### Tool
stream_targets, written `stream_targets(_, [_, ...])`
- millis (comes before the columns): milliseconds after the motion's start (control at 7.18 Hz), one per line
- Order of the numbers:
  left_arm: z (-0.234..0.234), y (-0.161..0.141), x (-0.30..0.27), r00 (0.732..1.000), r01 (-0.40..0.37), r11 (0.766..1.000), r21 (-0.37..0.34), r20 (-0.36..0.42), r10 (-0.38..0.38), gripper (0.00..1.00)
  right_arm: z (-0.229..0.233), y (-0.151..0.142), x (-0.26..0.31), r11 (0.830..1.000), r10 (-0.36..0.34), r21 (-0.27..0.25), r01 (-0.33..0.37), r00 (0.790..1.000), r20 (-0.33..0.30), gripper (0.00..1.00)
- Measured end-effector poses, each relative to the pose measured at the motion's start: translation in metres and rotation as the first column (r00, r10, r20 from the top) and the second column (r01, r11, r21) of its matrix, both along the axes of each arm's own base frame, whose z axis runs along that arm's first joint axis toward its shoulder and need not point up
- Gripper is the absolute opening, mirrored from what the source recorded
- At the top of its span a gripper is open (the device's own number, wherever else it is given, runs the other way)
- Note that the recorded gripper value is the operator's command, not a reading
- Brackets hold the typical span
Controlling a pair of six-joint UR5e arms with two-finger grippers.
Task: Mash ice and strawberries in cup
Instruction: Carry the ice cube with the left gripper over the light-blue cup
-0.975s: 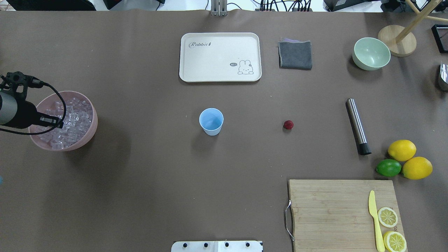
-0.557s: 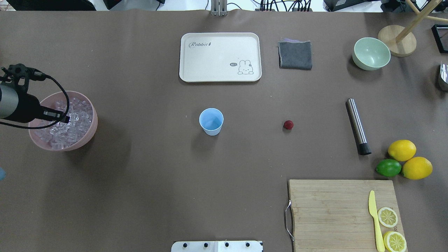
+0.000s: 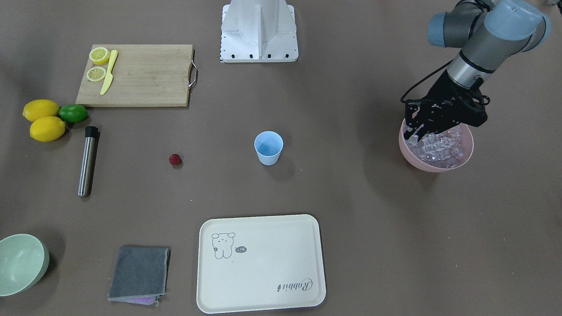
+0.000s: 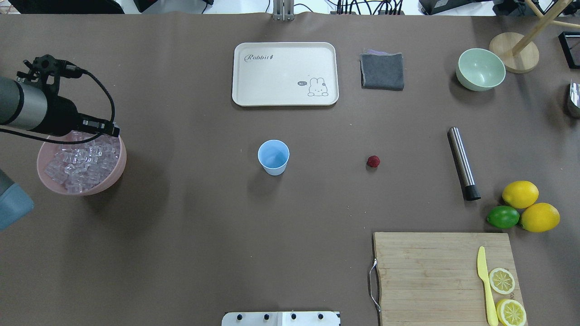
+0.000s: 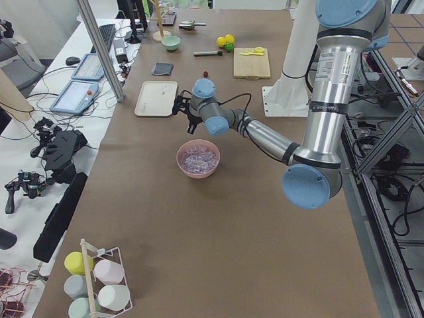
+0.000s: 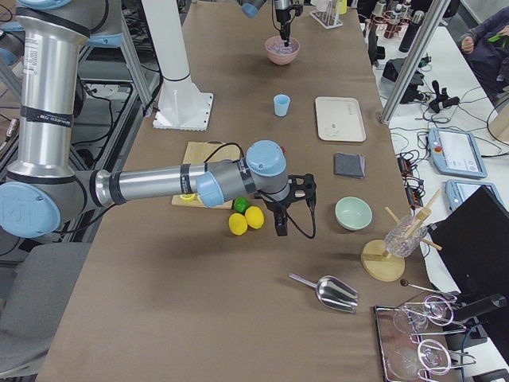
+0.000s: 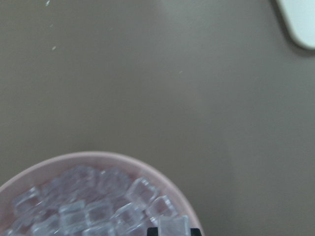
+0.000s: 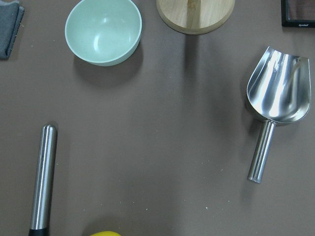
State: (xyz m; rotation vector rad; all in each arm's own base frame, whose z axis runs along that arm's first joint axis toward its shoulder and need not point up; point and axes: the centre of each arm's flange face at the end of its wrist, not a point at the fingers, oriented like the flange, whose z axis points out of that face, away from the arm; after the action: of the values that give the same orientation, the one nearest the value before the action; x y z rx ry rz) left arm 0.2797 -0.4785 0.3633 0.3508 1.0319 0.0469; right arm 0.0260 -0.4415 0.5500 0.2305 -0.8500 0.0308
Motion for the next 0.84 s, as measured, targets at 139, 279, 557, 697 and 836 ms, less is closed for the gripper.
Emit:
stream_targets(139, [-0.026,-0.002,0.017,0.999,0.018,0.999,-0.036,-0.05,-0.02,0.0,0.0,0.0,0.0,1.0,0.001,-0.001,-0.001,1.0,0.0,1.0])
stream_targets(279, [-0.048,0.001,0.043,0.996,0.017,0.998,-0.06,-0.085,-0.022,0.0,0.0,0.0,0.0,1.0,0.0,0.0,0.0,1.0,0.001,1.0])
stream_targets(557, [-0.088,0.013,0.103,0.991,0.039,0.995,-0.089,-0.12,-0.05,0.0,-0.001,0.0,0.0,1.0,0.0,0.001,0.0,1.0,0.001,1.0])
stream_targets(697, [-0.112,0.023,0.132,0.99,0.057,0.992,-0.111,-0.126,-0.071,0.0,0.0,0.0,0.0,1.0,0.0,0.001,0.0,1.0,0.0,1.0])
stream_targets(836, [-0.144,0.037,0.166,0.988,0.08,0.988,-0.133,-0.122,-0.097,0.0,0.0,0.0,0.0,1.0,0.0,0.001,0.0,1.0,0.0,1.0])
